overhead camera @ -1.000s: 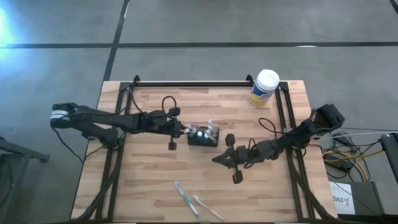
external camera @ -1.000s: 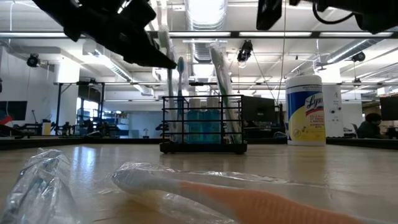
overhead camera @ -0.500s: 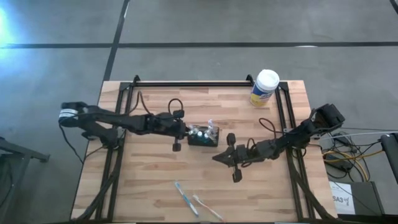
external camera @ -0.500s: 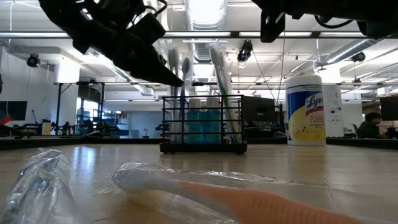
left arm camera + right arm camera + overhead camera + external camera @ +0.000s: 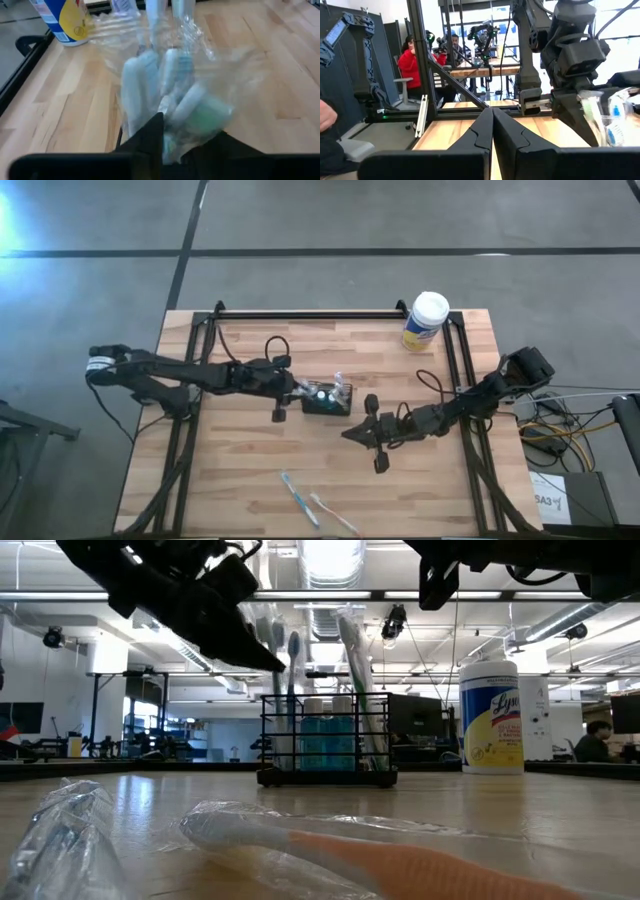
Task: Pick & Place toothbrushing station
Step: Put the green toothbrush into the black mesh organizer, then put the blue toothbrush into the black mesh organizer
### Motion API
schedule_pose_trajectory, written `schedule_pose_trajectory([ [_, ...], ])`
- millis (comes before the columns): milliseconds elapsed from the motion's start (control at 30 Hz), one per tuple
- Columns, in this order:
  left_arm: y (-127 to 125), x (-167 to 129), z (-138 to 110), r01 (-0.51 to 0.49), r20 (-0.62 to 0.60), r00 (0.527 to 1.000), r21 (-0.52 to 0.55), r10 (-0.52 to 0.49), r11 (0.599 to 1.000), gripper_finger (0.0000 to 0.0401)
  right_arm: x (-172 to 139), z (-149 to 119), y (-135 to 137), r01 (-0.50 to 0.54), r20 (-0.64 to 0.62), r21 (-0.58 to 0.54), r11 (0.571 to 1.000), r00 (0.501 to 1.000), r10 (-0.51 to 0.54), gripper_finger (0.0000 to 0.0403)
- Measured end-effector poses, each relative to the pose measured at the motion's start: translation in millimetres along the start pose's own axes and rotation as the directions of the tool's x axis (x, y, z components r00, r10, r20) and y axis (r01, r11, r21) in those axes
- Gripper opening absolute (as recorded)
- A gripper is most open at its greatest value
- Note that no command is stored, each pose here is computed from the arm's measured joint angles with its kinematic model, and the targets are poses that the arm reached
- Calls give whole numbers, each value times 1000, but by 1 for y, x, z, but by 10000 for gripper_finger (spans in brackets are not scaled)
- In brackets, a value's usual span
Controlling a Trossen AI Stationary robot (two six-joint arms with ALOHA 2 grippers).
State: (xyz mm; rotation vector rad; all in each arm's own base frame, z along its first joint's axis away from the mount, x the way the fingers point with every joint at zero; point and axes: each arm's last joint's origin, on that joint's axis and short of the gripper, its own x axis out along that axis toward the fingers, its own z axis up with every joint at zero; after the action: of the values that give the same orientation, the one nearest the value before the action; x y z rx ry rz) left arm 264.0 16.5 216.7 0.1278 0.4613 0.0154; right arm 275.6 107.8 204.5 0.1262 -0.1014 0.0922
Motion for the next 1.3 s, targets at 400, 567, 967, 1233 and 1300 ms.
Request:
schedule_pose_trajectory([
  [400, 1, -17, 8, 8, 25, 1000, -84, -6, 996, 253, 0, 0, 0, 0, -1, 0, 1000, 1000, 0, 8],
  [567, -1, -37, 12, 46, -54, 997, -119, -53, 992, 288, 0, -1, 0, 0, -7, -2, 1000, 1000, 0, 8],
  [967, -17, -128, 15, 349, 149, 931, -82, -335, 934, 286, 0, -6, -1, 4, -58, -19, 1000, 998, -5, 8],
  [1233, -22, -142, -47, 283, 265, 933, -121, -244, 951, 275, 0, -8, -1, 6, -81, -18, 1000, 997, -8, 8],
  [1300, -23, -142, -58, 290, 292, 926, -140, -240, 947, 273, 0, -9, -1, 8, -92, -15, 1000, 996, -9, 8],
])
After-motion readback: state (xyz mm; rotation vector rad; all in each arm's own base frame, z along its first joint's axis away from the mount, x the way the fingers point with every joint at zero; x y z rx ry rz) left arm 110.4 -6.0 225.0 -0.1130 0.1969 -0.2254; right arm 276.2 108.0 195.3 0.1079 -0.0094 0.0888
